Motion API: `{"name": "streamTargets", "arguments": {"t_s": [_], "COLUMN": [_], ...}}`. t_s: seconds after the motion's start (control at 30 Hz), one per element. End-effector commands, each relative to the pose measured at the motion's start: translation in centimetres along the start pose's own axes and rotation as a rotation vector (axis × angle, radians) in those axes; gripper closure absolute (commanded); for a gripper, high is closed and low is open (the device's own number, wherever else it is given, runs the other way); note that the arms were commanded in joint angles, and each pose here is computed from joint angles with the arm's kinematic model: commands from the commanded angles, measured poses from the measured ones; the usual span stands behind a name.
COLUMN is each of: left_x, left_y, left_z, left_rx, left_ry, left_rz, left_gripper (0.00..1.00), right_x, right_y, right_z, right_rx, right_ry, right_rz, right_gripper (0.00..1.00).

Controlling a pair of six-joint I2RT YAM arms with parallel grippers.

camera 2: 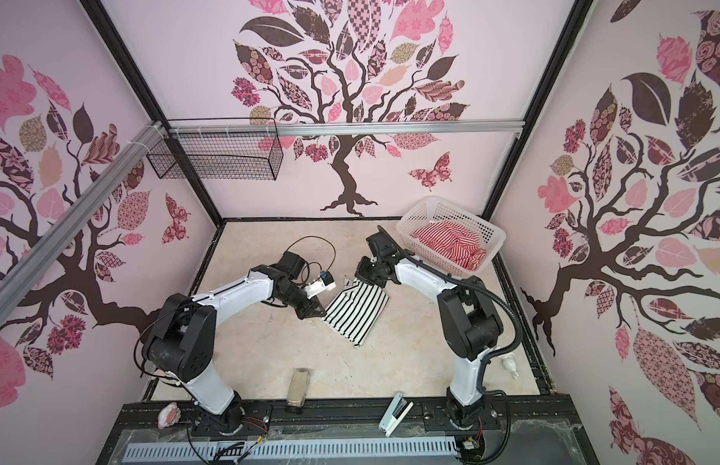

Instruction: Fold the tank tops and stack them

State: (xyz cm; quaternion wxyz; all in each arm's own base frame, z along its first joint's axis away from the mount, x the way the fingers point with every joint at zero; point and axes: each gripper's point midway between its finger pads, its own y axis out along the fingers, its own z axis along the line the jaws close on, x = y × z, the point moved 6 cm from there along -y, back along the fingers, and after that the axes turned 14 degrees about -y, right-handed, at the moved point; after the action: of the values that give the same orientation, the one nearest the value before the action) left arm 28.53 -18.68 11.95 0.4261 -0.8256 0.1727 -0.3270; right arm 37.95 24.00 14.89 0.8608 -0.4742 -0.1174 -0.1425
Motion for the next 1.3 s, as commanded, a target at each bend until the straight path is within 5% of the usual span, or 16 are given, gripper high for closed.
{"name": "streamTargets", "arguments": {"t_s": [0.0, 0.17, 0.3, 0.43, 0.53, 0.7, 0.8, 1.07, 1.27], "left_x": [-0.3, -0.8, -0.8, -0.3, -0.2, 0.5, 1.1, 1.8, 1.0], "left_y": [0.4, 1.3, 1.9, 1.2, 0.5, -0.6, -1.5, -1.0, 1.7], "left_z": [2.0, 3.4, 4.3, 5.6, 6.1, 7.1, 6.3, 2.8, 2.7], "left_rx": [0.072, 0.133, 0.161, 0.256, 0.318, 0.439, 0.412, 0.150, 0.128], "left_ry": [-0.020, -0.051, -0.080, -0.122, -0.125, -0.140, -0.143, -0.129, -0.122], "left_rz": [-0.012, 0.030, 0.070, 0.025, -0.012, -0.058, -0.100, -0.091, 0.025], "left_gripper": [0.87, 0.87, 0.84, 0.82, 0.78, 0.75, 0.75, 0.75, 0.76], "right_x": [1.2, 1.8, 2.9, 3.5, 2.5, 0.3, -0.3, -0.1, -0.4], "right_y": [1.1, 2.8, 2.5, 0.2, -0.9, 0.3, 1.8, 4.4, 4.6], "right_z": [0.5, 0.4, 1.3, 2.4, 2.4, 2.4, 2.0, 1.4, 0.9], "right_rx": [0.023, 0.018, 0.033, 0.061, 0.070, 0.050, 0.041, 0.006, -0.019], "right_ry": [-0.015, -0.012, -0.059, -0.101, -0.113, -0.132, -0.122, -0.106, -0.113], "right_rz": [0.005, 0.019, 0.001, -0.068, -0.084, -0.033, 0.003, 0.048, 0.060], "right_gripper": [0.99, 0.94, 0.54, 0.46, 0.54, 0.82, 0.96, 1.00, 1.00]}}
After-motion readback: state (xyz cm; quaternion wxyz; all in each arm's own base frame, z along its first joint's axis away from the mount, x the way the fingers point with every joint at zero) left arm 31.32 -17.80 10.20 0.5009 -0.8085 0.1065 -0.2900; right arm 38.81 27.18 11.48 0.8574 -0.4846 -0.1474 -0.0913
